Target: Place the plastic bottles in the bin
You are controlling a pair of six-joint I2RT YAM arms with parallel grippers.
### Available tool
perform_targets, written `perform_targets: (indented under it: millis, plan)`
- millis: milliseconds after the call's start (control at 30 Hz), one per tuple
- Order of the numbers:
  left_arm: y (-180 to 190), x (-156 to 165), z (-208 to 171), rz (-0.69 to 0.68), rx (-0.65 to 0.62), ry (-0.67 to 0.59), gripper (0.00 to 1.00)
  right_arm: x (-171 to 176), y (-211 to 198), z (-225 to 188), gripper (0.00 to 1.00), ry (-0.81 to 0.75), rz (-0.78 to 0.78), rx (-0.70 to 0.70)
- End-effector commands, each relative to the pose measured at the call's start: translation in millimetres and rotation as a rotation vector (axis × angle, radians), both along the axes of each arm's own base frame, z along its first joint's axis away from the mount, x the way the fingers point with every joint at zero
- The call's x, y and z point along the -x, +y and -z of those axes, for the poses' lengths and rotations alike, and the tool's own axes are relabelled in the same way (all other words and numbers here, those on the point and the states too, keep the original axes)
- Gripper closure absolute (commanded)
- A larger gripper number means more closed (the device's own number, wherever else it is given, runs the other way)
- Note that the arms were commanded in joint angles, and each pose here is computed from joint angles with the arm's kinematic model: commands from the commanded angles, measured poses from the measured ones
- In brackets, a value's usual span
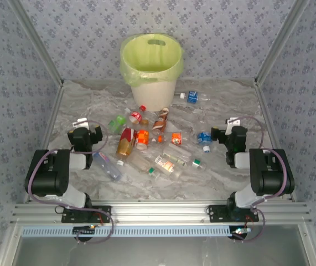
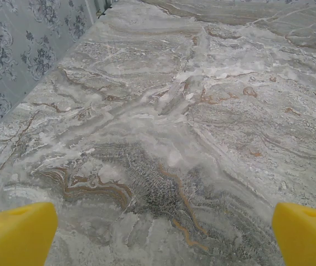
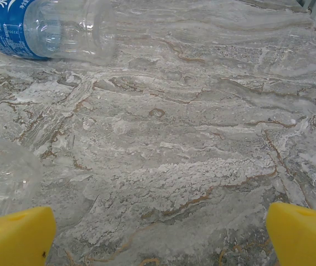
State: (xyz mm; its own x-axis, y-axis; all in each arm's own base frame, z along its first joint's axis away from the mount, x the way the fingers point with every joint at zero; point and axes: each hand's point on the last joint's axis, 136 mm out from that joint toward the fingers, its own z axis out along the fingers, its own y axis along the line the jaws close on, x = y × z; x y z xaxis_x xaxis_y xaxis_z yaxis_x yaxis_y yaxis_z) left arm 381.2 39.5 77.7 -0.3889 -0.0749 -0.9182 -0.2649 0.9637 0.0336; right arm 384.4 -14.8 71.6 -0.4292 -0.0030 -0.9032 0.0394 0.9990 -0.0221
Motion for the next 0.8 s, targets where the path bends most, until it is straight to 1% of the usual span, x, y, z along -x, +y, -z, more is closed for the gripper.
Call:
perform_targets:
  millis: [0,667,767]
  plan:
    - [0.2,-8.4,-14.8,0.004,-0.011,-0.050,0.01,-6.4,-1.2,-10.5,0.00,-0.027,-0.004,0.005]
    - [-0.9,-9.3,-16.3,0.012,-0.011,-0.053,0.01,-6.5,-1.2,-14.1,0.00,-0.030,-0.008,-0.002]
    - [-3.0,-12.2,-26.9,0.023,-0.012,-0.010,0.01,-5.7,5.9,-24.6,0.00,-0.029,-0.050,-0.003]
